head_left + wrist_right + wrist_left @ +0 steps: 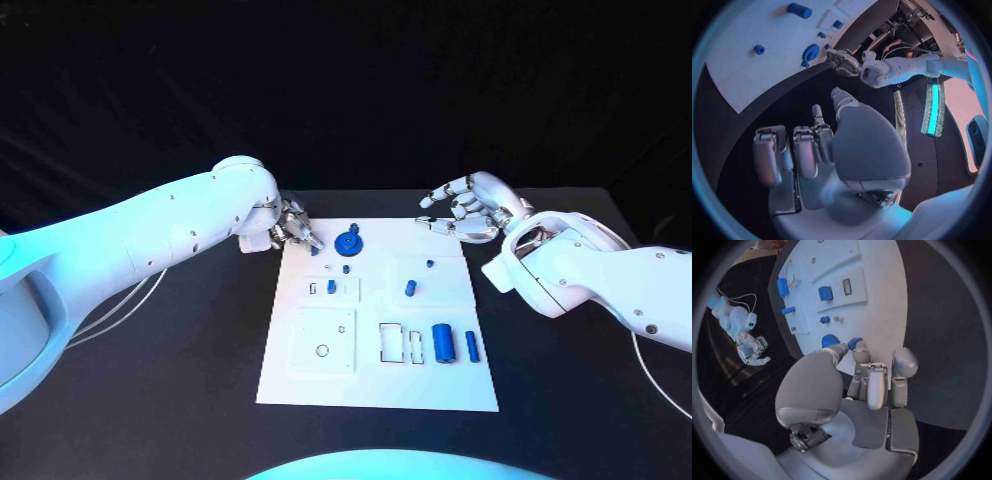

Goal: Assemble the parts on the task board

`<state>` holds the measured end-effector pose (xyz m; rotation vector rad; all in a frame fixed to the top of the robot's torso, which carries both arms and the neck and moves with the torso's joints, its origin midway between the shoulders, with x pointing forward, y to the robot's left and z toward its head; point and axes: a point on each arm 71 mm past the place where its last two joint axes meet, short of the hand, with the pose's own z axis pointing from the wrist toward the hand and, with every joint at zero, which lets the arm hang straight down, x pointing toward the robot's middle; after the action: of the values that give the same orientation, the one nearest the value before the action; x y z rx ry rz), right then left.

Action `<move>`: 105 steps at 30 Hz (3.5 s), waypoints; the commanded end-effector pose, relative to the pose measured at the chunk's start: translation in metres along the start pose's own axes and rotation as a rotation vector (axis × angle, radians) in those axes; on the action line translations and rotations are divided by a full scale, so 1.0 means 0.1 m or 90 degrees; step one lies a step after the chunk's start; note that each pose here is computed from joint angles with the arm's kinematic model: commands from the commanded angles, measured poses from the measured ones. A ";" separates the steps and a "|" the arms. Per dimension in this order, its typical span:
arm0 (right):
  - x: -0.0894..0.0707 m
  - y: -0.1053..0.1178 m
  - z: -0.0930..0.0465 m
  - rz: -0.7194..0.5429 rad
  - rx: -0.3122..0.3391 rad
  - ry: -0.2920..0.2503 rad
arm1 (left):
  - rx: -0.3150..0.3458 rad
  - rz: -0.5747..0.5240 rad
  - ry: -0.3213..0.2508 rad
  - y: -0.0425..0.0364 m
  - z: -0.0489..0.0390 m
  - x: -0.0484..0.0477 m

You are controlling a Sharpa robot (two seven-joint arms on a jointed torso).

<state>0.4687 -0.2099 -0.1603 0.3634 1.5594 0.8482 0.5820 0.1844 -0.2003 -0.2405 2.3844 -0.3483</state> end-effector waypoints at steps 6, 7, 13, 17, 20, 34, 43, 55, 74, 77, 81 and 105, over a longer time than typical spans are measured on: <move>0.00 0.01 0.00 -0.006 -0.008 0.003 | 0.009 0.002 0.016 -0.007 0.003 0.022; 0.00 0.01 0.00 -0.006 -0.007 0.003 | 0.008 0.002 0.016 -0.004 0.003 0.022; 0.00 0.01 0.00 -0.006 -0.007 0.003 | 0.007 0.001 0.015 0.012 0.000 0.017; 0.00 0.00 0.00 -0.007 -0.007 0.002 | 0.006 -0.002 0.011 0.033 -0.004 0.011; 0.00 0.00 0.00 -0.007 -0.007 0.002 | 0.006 -0.004 0.009 0.046 -0.005 0.009; 0.00 0.00 0.00 -0.007 -0.006 0.002 | 0.015 -0.026 0.012 0.083 -0.012 0.002; 0.00 0.00 0.01 -0.007 -0.006 0.002 | 0.055 -0.080 -0.012 0.072 -0.021 -0.033; -0.02 -0.02 0.00 -0.008 -0.004 0.000 | 0.104 -0.130 -0.018 0.112 -0.127 -0.008; -0.05 -0.06 -0.02 -0.010 0.003 -0.004 | 0.129 -0.007 -0.052 0.236 -0.455 0.369; -0.05 -0.06 -0.02 -0.011 0.004 -0.004 | 0.132 0.008 -0.060 0.235 -0.477 0.431; -0.05 -0.07 -0.02 -0.010 0.004 -0.004 | 0.137 0.023 -0.061 0.219 -0.493 0.508; -0.05 -0.08 -0.03 -0.011 0.006 -0.003 | 0.133 0.065 -0.044 0.194 -0.502 0.721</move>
<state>0.4691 -0.2201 -0.1625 0.3750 1.5596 0.8240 0.4940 0.1930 -0.2156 -0.0507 2.2699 -0.5419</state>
